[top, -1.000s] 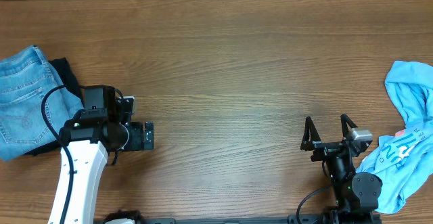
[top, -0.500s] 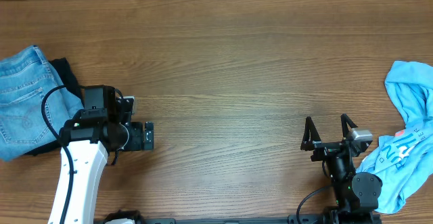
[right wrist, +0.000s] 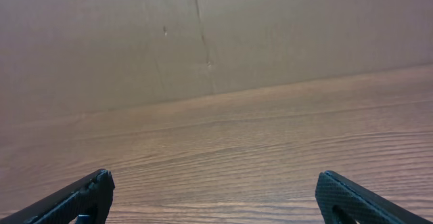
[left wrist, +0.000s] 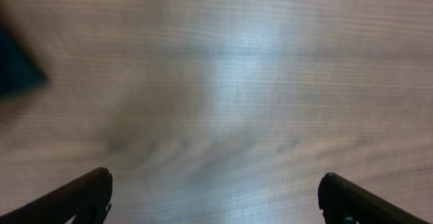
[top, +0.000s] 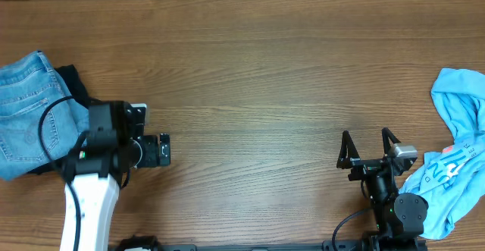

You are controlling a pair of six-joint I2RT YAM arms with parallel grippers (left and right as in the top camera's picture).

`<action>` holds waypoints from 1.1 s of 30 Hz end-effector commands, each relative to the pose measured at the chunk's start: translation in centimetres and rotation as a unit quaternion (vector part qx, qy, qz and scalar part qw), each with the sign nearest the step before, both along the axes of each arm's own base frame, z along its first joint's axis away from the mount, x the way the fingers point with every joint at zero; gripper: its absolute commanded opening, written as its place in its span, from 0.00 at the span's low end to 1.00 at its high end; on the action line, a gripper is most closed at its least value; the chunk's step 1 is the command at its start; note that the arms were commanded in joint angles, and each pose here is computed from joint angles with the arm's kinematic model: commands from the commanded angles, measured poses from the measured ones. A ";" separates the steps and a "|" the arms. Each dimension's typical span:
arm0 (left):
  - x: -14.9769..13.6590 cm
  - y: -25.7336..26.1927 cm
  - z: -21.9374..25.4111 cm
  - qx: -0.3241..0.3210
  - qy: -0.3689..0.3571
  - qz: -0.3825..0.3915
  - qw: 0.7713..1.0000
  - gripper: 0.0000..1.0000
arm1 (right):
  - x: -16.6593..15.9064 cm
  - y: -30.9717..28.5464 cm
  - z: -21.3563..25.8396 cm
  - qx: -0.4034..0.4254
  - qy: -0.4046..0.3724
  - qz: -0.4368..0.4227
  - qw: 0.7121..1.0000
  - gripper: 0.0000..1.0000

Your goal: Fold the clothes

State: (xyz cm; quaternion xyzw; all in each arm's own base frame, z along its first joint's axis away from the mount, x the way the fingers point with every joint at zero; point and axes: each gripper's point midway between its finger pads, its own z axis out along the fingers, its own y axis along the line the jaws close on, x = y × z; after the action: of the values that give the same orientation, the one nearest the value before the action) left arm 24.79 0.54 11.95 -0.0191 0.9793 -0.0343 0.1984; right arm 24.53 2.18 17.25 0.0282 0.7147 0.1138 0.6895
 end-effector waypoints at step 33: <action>-0.3 -1.8 3.9 -0.007 -0.524 -0.019 0.852 1.00 | 0.0 -0.1 -0.1 0.000 -0.004 -0.002 1.000 1.00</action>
State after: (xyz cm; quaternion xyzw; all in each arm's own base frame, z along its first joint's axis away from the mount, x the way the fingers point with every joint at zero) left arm 24.65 -1.15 17.19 0.0242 0.7129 -0.0393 0.6998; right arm 24.52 2.18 17.31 0.0283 0.7138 0.1139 0.6905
